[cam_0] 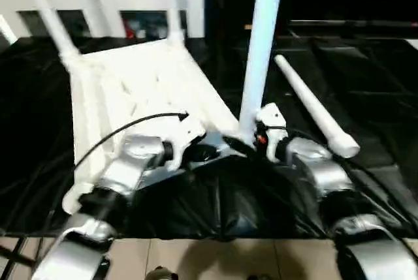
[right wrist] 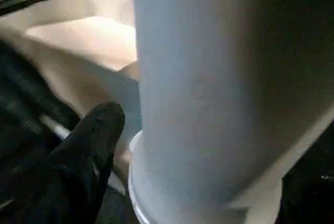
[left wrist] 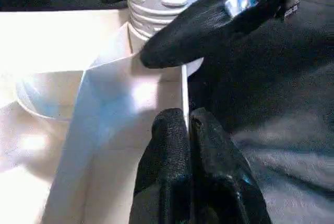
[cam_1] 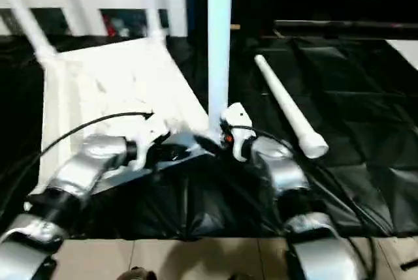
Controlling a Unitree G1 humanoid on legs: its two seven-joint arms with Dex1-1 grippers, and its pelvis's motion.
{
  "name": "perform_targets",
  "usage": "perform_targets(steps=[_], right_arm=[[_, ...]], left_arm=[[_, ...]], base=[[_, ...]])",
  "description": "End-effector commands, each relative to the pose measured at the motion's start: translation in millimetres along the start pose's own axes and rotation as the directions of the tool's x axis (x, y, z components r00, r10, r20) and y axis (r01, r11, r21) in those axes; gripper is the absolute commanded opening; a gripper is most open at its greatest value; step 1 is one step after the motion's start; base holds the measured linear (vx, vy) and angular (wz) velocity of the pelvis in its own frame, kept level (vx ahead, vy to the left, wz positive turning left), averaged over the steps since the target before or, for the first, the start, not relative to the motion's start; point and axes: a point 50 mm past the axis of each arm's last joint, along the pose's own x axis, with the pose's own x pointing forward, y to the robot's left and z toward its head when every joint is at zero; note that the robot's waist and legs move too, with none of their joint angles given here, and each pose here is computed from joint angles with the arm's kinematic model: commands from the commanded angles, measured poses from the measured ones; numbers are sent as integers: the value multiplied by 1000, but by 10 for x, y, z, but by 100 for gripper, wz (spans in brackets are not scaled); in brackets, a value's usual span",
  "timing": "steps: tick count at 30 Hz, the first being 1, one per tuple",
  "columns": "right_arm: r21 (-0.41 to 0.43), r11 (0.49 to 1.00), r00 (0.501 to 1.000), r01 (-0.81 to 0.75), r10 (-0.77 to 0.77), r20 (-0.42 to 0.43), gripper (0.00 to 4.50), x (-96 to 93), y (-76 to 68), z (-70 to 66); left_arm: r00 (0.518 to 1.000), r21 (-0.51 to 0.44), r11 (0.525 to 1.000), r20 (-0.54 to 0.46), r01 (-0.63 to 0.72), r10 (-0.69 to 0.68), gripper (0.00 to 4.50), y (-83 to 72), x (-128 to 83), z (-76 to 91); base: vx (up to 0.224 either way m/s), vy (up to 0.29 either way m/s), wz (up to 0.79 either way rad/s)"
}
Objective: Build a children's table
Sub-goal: Rotate leg to tighten
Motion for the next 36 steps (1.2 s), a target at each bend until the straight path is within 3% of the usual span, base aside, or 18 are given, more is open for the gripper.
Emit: perform_targets(steps=[1, 6, 12, 13, 16, 17, 26, 31, 33, 36], right_arm=[[-25, 995, 995, -96, 97, 26, 386, -6, 60, 77], [-68, 961, 964, -267, 265, -30, 386, -220, 99, 68], [-67, 931, 932, -360, 355, -73, 386, -308, 152, 52], [-67, 930, 932, -361, 356, -74, 360, -309, 153, 52], [-66, 925, 926, -374, 369, -83, 352, -318, 169, 43], [-60, 921, 921, -385, 380, -83, 313, -322, 186, 45], [-21, 913, 911, -408, 405, -75, 275, -306, 260, 5], [41, 950, 950, -310, 311, -27, 272, -195, 270, -56], [64, 983, 985, -170, 172, -22, 272, -74, 233, -104], [126, 991, 999, 32, -27, -43, 272, 95, 180, -165]], left_arm=[[991, 88, 993, 93, 85, -93, 0, -70, 21, 209], [976, 83, 976, 66, 200, -206, 0, -142, -111, 144], [966, 79, 965, 46, 251, -255, 0, -180, -171, 105], [966, 79, 965, 46, 252, -256, 0, -181, -172, 104], [963, 74, 962, 40, 262, -266, 0, -191, -183, 95], [962, 71, 961, 38, 266, -270, 0, -197, -192, 91], [972, 62, 971, 29, 231, -233, 0, -189, -176, 65], [992, 41, 992, 40, 117, -118, 0, -116, -73, 92], [999, 21, 999, 46, 27, -28, 0, -62, 23, 130], [993, -5, 994, 44, -107, 107, 0, 14, 167, 190]], base=[[0, 0, 0], [0, 0, 0], [0, 0, 0], [0, 0, 0], [0, 0, 0], [0, 0, 0], [0, 0, 0], [0, 0, 0], [0, 0, 0], [0, 0, 0]])
